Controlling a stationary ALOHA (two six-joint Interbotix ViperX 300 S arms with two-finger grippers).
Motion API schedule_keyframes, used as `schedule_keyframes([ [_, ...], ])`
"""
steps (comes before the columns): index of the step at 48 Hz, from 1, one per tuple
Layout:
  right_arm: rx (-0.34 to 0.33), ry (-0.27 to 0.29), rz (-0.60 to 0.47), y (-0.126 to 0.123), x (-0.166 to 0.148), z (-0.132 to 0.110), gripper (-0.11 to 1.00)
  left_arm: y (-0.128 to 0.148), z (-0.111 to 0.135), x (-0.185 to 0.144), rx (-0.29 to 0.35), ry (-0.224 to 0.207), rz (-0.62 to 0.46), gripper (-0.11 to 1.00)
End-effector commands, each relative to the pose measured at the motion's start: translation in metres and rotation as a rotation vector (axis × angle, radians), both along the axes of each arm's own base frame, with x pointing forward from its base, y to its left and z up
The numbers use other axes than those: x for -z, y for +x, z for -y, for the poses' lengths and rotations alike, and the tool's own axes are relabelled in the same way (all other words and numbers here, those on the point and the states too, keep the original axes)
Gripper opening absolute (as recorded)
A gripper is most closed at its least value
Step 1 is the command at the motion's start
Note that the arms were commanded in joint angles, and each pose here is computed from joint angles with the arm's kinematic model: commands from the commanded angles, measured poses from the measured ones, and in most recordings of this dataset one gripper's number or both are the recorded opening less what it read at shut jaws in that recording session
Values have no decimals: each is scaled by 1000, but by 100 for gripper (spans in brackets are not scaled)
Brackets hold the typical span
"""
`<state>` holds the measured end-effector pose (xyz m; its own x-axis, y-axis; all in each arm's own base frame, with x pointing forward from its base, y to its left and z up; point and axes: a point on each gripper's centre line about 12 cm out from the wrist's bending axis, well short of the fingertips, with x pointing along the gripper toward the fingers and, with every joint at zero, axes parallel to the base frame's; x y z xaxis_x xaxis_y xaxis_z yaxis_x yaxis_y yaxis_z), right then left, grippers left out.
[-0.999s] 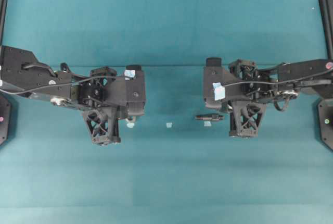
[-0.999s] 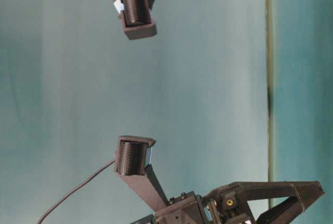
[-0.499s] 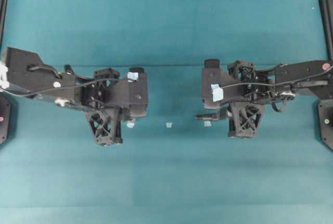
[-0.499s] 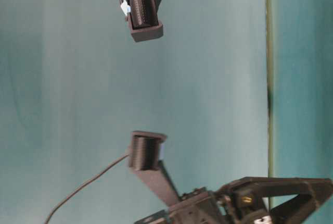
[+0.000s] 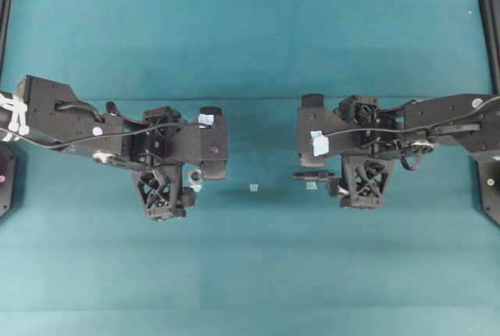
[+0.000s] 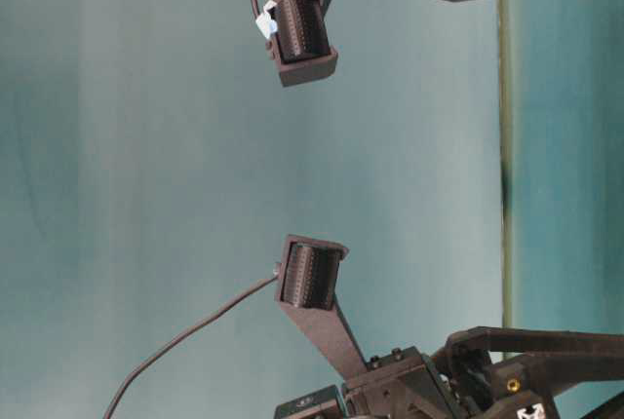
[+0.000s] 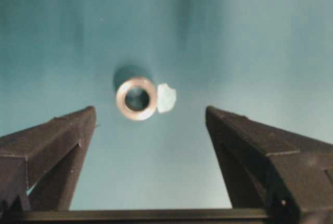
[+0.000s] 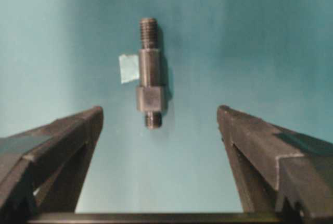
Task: Insert the washer onto the shaft with both hands.
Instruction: 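Lower left gripper around washer and right gripper around shaft, open, then close left gripper on washer and right gripper on shaft hex collar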
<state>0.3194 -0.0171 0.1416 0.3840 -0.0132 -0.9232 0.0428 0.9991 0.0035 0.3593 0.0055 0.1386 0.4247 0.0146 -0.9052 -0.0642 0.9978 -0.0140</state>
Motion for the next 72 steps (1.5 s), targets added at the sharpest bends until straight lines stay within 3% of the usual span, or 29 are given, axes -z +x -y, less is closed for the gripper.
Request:
schedule_keyframes([
  [1, -1, -2, 31, 5, -4, -1, 95, 4, 0, -4, 2, 2, 20, 94],
  [24, -4, -5, 32, 7, 16, 0, 95, 11, -1, 22, 5, 3, 11, 94],
  [63, -9, -5, -8, 7, 41, 0, 95, 10, -6, 35, -3, 5, -16, 94],
  [72, -8, -5, -5, 6, 44, 0, 95, 9, -7, 37, 20, 17, -21, 94],
])
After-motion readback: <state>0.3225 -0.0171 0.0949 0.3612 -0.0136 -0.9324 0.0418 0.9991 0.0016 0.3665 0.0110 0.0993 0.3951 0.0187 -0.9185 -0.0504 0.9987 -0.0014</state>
